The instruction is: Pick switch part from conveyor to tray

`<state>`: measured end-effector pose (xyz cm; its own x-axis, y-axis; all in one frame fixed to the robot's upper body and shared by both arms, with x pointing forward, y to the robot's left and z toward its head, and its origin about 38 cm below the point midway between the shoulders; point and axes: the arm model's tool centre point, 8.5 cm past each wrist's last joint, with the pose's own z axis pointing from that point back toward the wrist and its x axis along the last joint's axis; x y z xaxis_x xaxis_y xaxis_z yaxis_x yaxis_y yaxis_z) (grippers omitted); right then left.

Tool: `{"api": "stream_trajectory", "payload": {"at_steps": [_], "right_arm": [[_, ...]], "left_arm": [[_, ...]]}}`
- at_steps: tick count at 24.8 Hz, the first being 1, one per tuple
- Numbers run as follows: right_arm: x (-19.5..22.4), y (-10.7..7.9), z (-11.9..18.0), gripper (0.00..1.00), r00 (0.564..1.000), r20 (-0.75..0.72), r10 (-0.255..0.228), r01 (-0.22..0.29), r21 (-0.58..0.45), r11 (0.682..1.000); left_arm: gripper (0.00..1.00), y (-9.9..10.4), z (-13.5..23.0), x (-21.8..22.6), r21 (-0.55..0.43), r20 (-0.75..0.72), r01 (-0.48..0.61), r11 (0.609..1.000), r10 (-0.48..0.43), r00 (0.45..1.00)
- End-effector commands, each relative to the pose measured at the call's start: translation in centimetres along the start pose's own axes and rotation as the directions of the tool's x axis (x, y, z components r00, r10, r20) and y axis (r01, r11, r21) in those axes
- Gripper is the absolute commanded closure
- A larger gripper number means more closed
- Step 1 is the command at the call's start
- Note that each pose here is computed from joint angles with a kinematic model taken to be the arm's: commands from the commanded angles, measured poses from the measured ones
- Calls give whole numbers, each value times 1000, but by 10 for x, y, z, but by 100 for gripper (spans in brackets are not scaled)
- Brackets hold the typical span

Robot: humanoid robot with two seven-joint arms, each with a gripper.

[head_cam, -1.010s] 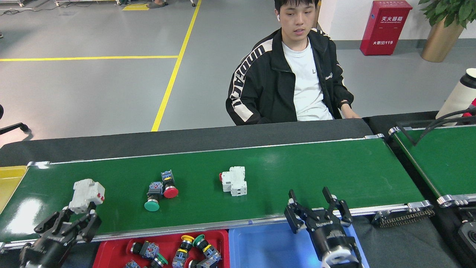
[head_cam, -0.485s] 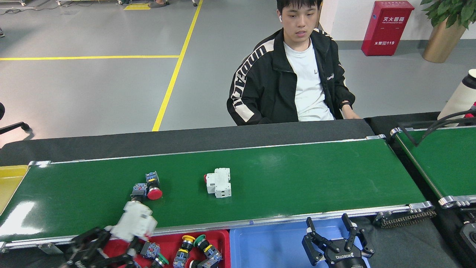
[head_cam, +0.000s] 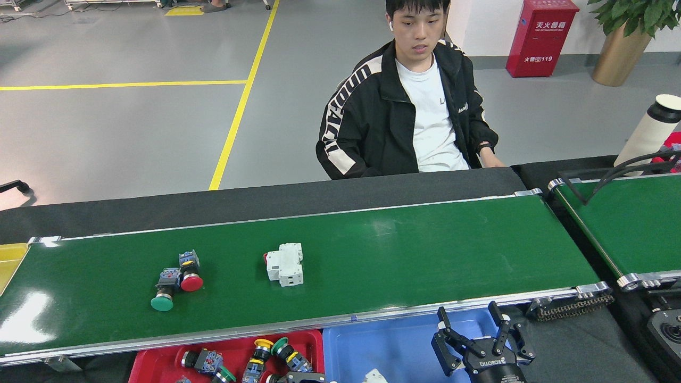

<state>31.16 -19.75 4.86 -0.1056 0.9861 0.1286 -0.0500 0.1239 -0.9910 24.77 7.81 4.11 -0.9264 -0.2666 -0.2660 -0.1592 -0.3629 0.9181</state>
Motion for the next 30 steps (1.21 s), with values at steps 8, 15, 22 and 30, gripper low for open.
{"api": "stream_trajectory", "payload": {"at_steps": [8,15,22,30], "right_arm": [[0,-10,-4,0,1000,3,-1,1,-30,1000],[0,-9,-4,0,1000,4,2,-2,-28,1000],[-1,-8,-4,0,1000,4,4,-4,-26,1000],[-1,-8,-4,0,1000,6,5,-5,-26,1000]], "left_arm": [[0,-3,55,-67,81,-266,-81,993,100,959],[0,-80,262,-130,116,-793,-262,958,248,557],[0,-132,303,-105,114,-873,-457,882,309,378],[0,-148,310,-153,161,-911,-466,870,313,269]]}}
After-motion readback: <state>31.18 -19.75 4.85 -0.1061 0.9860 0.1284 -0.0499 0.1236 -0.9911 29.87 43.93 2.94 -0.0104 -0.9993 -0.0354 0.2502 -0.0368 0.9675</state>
